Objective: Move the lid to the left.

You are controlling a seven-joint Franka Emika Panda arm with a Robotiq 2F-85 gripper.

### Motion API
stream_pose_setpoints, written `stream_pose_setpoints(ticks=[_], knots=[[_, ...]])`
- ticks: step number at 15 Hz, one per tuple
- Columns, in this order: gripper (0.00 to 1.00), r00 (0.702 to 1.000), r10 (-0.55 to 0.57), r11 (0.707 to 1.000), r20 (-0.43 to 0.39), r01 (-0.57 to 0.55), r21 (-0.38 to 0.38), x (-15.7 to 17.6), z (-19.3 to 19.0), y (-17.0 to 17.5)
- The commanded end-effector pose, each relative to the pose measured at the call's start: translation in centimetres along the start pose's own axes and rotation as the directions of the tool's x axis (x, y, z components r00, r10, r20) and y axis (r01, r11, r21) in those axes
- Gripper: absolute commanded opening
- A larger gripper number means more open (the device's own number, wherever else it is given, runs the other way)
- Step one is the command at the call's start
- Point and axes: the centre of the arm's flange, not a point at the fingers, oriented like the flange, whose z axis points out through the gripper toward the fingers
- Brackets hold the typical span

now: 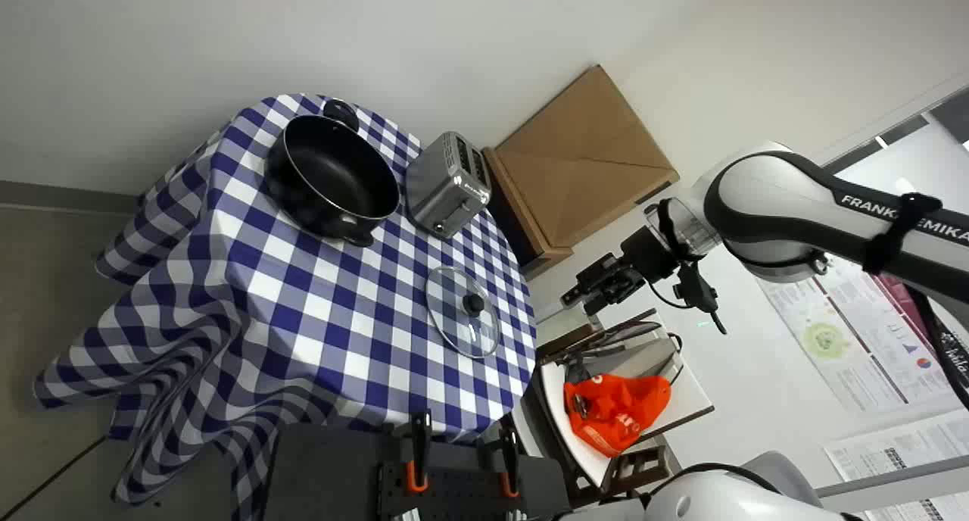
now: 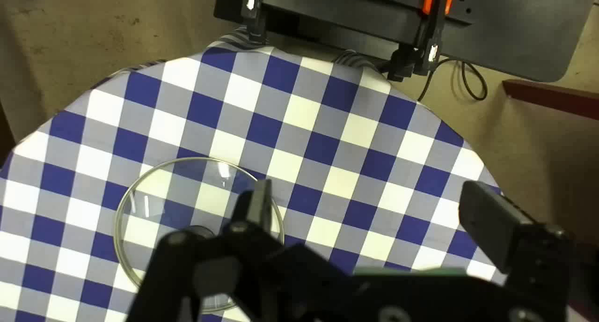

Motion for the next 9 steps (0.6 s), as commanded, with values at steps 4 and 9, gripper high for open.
stream_pose_setpoints(ticks=[4, 9], knots=[[1.0, 1.0, 0.0, 1.0, 0.0, 0.0, 0.0, 0.0, 0.0, 0.0], [1.0, 0.987, 0.103, 0.994, -0.125, -0.106, -0.018, 2.6, 1.2, 1.2]])
